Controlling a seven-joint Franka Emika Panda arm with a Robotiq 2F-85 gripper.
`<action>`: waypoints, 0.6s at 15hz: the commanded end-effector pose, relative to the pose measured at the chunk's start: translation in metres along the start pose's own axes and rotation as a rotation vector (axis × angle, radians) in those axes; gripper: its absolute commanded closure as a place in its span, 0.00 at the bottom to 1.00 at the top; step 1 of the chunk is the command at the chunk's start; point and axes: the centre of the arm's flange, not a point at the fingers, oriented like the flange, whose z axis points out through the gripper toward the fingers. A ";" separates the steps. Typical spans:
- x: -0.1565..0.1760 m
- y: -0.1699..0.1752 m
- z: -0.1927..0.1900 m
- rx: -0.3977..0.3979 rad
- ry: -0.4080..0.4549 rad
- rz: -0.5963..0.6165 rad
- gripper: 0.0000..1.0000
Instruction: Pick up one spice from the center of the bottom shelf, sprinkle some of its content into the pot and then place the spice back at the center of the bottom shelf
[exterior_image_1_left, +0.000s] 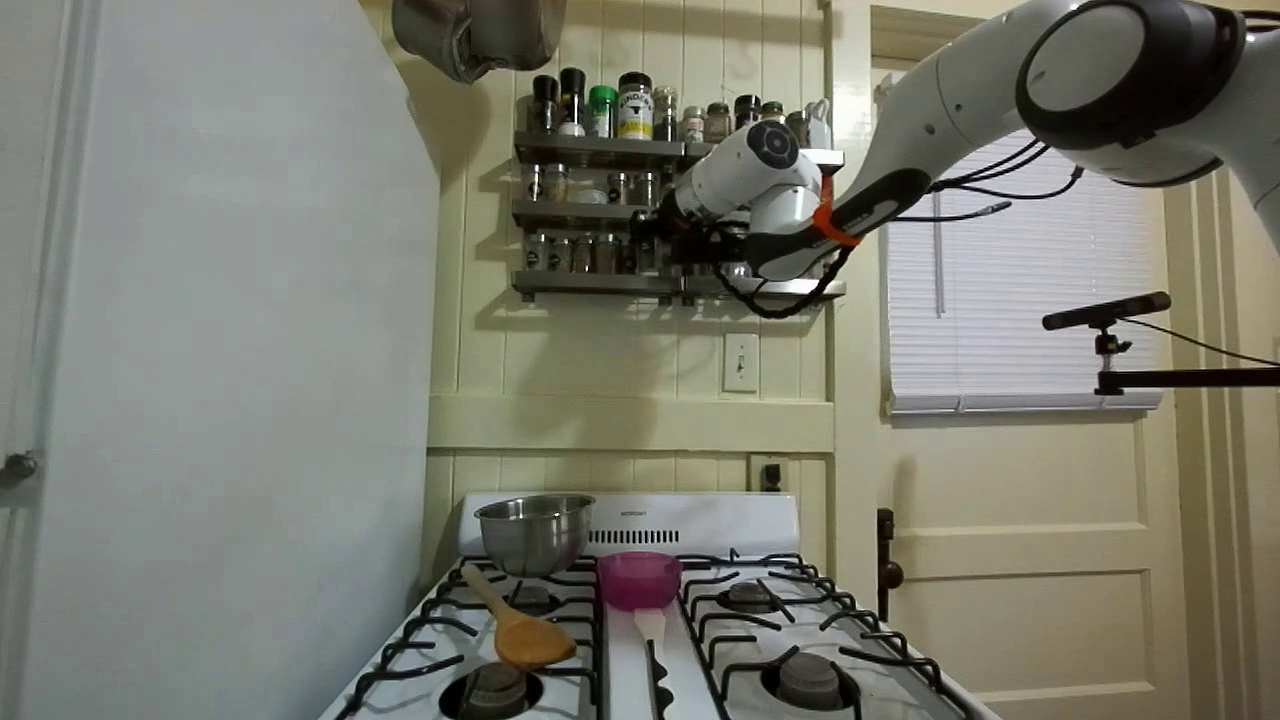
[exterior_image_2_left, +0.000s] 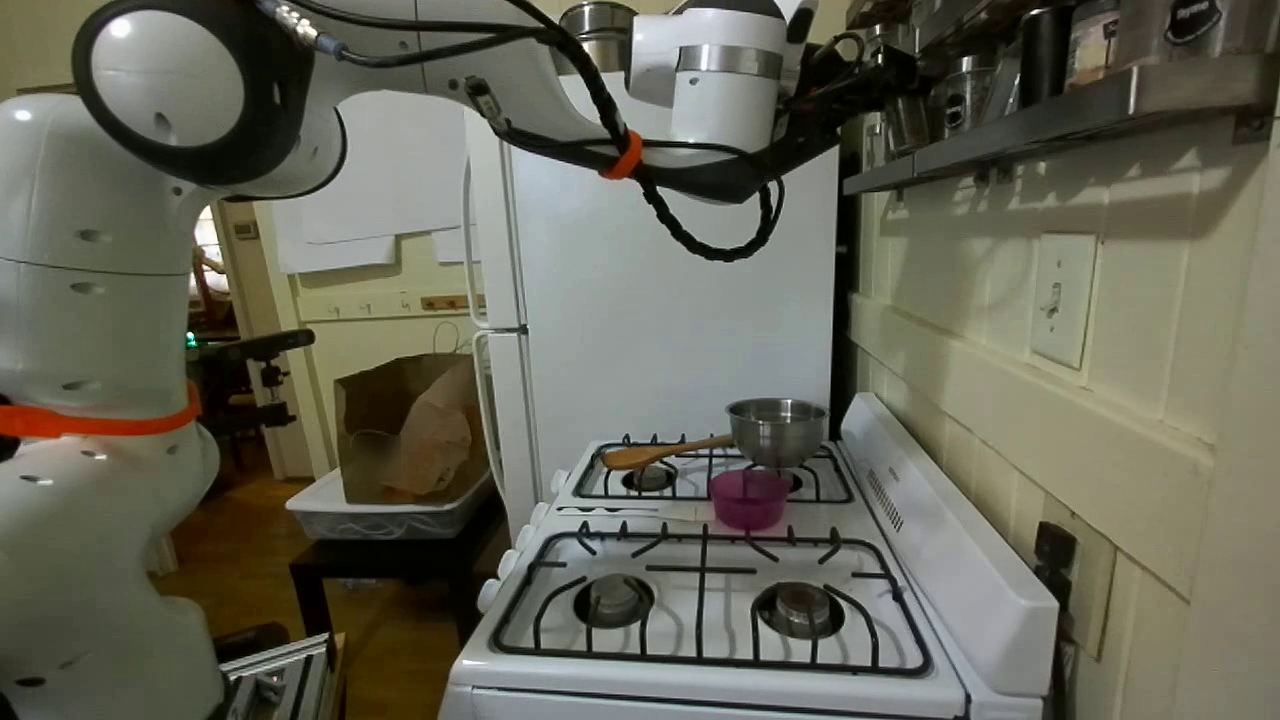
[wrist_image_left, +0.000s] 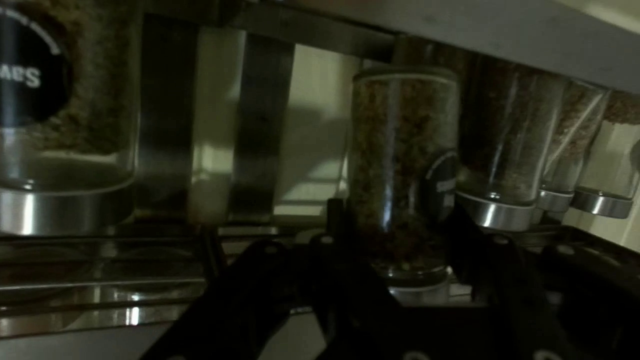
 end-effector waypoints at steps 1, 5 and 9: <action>-0.011 -0.002 -0.025 0.034 0.026 -0.099 0.76; -0.019 -0.006 -0.026 0.055 0.025 -0.222 0.76; -0.020 -0.008 -0.030 0.043 0.051 -0.351 0.76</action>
